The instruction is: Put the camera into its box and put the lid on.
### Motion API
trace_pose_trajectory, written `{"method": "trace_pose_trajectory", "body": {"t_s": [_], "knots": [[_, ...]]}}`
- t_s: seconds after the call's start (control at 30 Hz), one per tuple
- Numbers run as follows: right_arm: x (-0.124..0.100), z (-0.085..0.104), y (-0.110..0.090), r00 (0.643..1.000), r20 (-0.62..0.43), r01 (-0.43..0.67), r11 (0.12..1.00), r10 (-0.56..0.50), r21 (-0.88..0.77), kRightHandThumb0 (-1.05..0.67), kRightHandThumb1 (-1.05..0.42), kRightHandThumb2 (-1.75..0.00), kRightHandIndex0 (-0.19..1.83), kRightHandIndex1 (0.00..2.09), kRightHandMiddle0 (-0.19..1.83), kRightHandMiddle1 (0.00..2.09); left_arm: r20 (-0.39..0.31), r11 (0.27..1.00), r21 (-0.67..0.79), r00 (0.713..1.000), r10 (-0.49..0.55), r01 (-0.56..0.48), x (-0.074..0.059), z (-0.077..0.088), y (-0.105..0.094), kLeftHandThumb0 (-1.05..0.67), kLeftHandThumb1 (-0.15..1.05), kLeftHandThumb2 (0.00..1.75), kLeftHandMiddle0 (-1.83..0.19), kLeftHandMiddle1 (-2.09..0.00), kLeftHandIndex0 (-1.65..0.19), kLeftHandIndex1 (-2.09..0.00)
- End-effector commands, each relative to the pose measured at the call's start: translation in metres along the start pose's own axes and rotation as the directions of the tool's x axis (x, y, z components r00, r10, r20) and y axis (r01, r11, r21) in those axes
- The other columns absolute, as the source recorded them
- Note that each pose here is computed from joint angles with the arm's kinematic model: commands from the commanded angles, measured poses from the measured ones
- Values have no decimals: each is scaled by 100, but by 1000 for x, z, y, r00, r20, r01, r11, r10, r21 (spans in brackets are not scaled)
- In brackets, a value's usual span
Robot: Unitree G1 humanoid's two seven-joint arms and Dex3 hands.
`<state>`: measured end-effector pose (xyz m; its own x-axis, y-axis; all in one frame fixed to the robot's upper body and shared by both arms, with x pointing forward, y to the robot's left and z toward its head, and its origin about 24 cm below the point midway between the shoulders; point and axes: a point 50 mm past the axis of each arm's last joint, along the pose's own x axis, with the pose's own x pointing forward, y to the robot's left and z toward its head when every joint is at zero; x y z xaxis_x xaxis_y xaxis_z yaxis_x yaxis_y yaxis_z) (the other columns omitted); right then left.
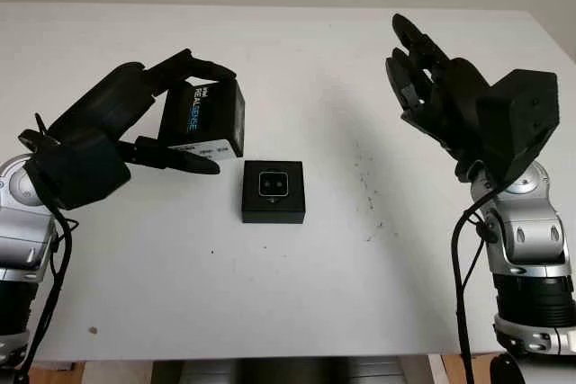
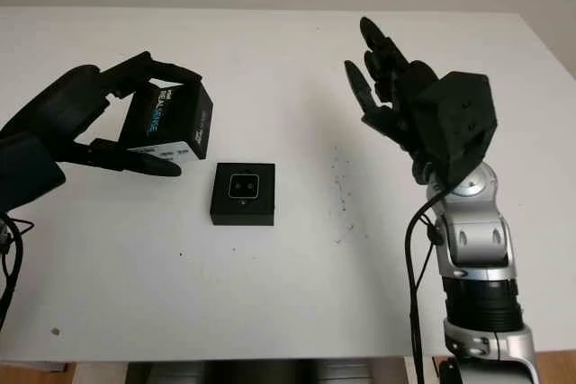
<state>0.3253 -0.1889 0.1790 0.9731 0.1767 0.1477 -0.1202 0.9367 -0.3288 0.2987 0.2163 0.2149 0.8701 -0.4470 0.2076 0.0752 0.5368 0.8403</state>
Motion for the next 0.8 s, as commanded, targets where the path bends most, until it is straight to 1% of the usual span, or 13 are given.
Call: {"method": "trace_pose_trajectory", "body": {"t_s": [0.0, 0.07, 0.17, 0.23, 0.27, 0.33, 0.4, 0.5, 0.63, 0.77], "knots": [[0, 1, 4, 1000, 16, 12, 1000, -12, -6, -66, -105, -55, 7, 7, 5, 8, 12, 1000, 1, 1000, -28, 28, 1, 7, -10, -9, 96, 6, -28, -145, -24, -144], [1, 1, 6, 1000, 18, 19, 1000, -18, -10, -66, -105, -55, 9, 9, 7, 9, 11, 999, 2, 999, -41, 41, 4, 11, -17, -10, 96, 5, -27, -150, -23, -151], [1, 2, 8, 1000, 19, 20, 1000, -20, -5, -67, -105, -54, 10, 9, 6, 9, 1, 999, -10, 999, -51, 51, 4, 12, -22, -10, 96, 5, -26, -153, -22, -155], [2, 1, 9, 1000, 20, 19, 1000, -19, -4, -67, -105, -53, 10, 9, 6, 9, -19, 998, -35, 998, -56, 55, 4, 11, -27, -10, 96, 5, -24, -156, -20, -156], [2, 1, 9, 1000, 19, 18, 1000, -18, -6, -68, -105, -52, 10, 9, 6, 10, -42, 998, -34, 997, -58, 57, 3, 11, -30, -9, 96, 5, -23, -157, -20, -156], [2, 0, 10, 1000, 19, 16, 1000, -16, -9, -68, -105, -52, 10, 8, 6, 10, -74, 998, -34, 996, -58, 56, 2, 12, -35, -10, 97, 6, -25, -154, -20, -153], [3, -1, 11, 1000, 19, 15, 1000, -15, -8, -68, -105, -53, 10, 8, 6, 10, -89, 998, -34, 995, -54, 51, 1, 13, -37, -9, 97, 6, -27, -149, -21, -150], [3, 0, 13, 1000, 24, 16, 999, -15, -28, -68, -105, -52, 12, 9, 6, 10, -122, 998, -48, 991, -52, 46, -1, 14, -43, -7, 97, 6, -28, -146, -21, -147], [4, 0, 15, 999, 36, 8, 1000, -7, -25, -69, -105, -52, 13, 9, 8, 12, -130, 995, -79, 989, -67, 57, -2, 17, -52, -6, 99, 6, -26, -148, -18, -145], [4, 0, 16, 999, 32, 1, 999, 0, -32, -68, -105, -53, 13, 9, 6, 12, -125, 994, -85, 989, -83, 73, -2, 18, -56, -6, 99, 6, -27, -146, -19, -144]]}}
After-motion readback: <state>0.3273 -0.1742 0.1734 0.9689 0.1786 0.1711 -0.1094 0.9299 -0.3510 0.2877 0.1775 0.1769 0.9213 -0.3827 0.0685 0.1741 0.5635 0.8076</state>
